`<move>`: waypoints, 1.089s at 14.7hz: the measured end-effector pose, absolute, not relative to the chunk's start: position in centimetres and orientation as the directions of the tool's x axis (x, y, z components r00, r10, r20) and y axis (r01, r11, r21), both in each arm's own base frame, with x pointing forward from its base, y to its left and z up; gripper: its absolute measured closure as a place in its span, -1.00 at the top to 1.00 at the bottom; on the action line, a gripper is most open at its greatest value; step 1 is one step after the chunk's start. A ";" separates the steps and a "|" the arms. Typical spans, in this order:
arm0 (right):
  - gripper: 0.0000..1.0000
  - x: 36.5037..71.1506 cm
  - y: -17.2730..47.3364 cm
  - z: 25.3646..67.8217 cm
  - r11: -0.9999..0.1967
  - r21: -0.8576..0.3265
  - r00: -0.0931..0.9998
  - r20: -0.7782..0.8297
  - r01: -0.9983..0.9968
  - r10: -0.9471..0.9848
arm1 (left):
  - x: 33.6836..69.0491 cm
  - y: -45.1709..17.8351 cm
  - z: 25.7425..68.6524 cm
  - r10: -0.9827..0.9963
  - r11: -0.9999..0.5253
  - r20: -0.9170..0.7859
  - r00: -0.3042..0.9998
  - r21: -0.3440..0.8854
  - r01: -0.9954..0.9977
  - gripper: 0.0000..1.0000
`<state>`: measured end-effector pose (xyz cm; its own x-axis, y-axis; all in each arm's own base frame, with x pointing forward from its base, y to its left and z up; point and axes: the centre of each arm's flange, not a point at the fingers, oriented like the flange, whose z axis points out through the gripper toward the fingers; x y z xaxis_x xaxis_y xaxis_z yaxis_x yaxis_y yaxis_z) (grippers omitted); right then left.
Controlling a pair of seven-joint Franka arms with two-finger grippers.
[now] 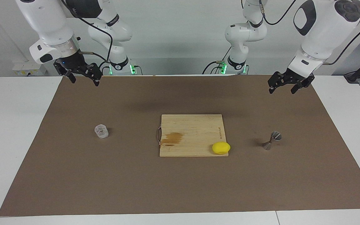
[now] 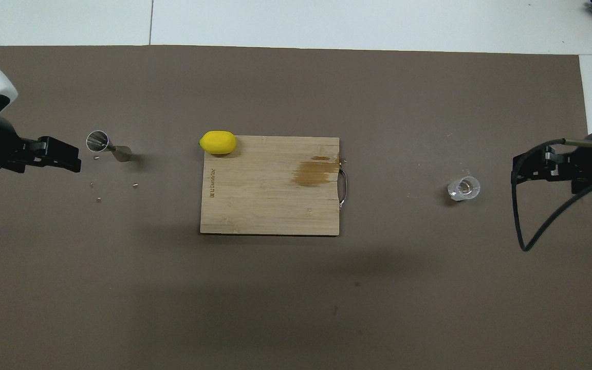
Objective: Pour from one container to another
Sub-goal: 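Open the left gripper and reach toward the small dark cup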
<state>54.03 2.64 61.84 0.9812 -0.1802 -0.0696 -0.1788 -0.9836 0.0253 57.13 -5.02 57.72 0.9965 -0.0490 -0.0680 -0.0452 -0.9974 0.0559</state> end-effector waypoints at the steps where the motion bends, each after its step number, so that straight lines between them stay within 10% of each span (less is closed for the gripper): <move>1: 1.00 54.0 2.6 61.8 -0.984 0.025 0.981 -0.070 -0.179 -0.180 | 58.0 -4.9 56.7 -0.029 -0.998 -0.089 0.996 0.063 -0.024 1.00; 10: 1.00 54.0 2.6 61.8 -0.984 0.025 0.981 -0.070 -0.179 -0.180 | 60.4 2.9 50.0 0.406 -0.861 -0.302 0.863 0.191 0.472 1.00; 16: 1.00 54.0 2.6 61.8 -0.984 0.025 0.981 -0.070 -0.179 -0.180 | 60.6 7.8 46.5 0.775 -0.364 -0.493 0.395 0.163 0.917 1.00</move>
<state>54.03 2.64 61.85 0.9812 -0.1802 -0.0696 -0.1788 -0.9836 0.0253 60.61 7.75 46.48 0.3953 0.7749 -0.4932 0.9170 -0.3642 0.1628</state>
